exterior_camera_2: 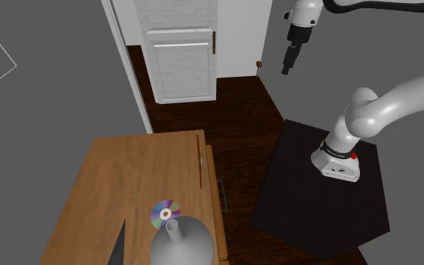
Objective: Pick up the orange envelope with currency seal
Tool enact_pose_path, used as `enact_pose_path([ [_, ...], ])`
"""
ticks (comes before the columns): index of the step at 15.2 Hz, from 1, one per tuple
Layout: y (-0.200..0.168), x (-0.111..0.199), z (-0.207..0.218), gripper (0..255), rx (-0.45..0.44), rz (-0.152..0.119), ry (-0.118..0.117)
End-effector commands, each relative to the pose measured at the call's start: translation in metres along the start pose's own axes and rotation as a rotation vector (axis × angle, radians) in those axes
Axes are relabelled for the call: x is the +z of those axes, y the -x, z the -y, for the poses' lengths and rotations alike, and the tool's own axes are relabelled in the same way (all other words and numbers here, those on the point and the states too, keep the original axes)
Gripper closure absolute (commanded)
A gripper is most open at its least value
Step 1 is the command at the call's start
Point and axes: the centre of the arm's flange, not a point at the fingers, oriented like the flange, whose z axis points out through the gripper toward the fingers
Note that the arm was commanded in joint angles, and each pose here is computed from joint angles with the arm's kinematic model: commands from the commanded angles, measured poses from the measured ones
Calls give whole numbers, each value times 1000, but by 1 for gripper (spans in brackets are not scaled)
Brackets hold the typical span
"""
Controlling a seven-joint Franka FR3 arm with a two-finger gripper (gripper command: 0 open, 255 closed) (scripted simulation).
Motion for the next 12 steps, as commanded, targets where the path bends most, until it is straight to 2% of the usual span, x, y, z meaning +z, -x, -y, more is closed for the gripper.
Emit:
enact_pose_path([
  [1,0,0,0,0,0,0,0],
  [12,-19,55,140,0,285,-5,45],
])
